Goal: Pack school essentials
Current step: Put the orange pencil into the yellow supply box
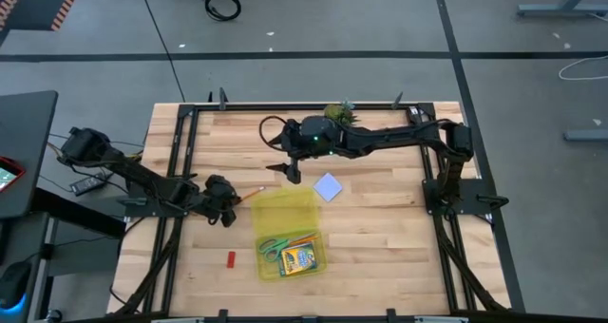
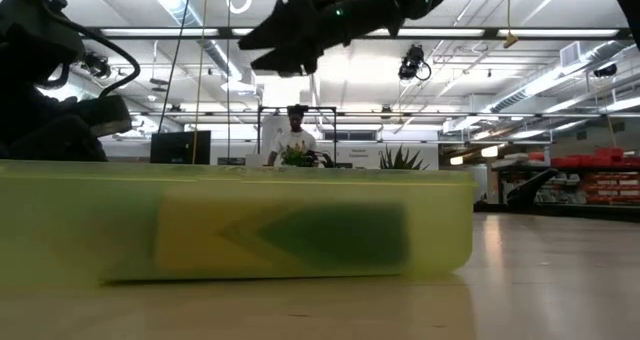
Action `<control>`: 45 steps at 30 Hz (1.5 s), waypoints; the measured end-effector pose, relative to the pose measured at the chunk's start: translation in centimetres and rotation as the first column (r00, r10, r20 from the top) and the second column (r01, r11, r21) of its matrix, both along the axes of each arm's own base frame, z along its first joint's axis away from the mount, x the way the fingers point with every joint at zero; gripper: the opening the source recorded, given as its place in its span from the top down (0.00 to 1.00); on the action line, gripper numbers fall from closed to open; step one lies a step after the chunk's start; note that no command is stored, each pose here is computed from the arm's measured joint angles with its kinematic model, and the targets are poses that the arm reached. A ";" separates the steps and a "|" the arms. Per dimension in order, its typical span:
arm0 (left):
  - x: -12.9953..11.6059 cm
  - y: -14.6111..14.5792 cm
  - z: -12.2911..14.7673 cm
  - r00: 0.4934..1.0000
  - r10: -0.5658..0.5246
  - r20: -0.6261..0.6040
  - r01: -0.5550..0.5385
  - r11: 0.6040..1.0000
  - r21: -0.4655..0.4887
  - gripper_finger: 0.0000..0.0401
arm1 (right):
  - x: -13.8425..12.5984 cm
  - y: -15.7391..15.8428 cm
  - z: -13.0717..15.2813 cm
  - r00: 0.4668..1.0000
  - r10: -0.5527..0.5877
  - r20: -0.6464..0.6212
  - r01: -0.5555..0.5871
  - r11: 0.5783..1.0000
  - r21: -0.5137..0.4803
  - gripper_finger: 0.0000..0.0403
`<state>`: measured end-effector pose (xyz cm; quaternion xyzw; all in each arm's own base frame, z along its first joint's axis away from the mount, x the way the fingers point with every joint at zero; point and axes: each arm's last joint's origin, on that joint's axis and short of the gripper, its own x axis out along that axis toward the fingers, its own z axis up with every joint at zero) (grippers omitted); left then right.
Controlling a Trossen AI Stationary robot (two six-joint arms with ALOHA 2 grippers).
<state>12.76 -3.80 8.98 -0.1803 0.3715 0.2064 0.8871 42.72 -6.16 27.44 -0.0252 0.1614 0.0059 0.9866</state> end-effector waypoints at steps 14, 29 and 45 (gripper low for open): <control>0.0 -0.1 0.1 1.000 -0.001 -0.025 0.000 1.000 -0.013 0.97 | 0.1 -0.1 1.6 0.997 -0.015 -0.080 0.014 1.000 -0.010 0.11; 1.1 -0.6 1.4 0.998 -0.052 -0.027 0.052 0.999 0.005 0.99 | -0.3 -0.1 0.4 0.988 -0.008 -0.157 0.006 1.000 -0.015 0.11; 1.5 0.7 1.8 0.997 0.051 -0.065 -0.050 0.999 0.018 0.99 | -0.8 -0.3 -2.0 0.988 -0.002 -0.155 -0.001 1.000 -0.017 0.11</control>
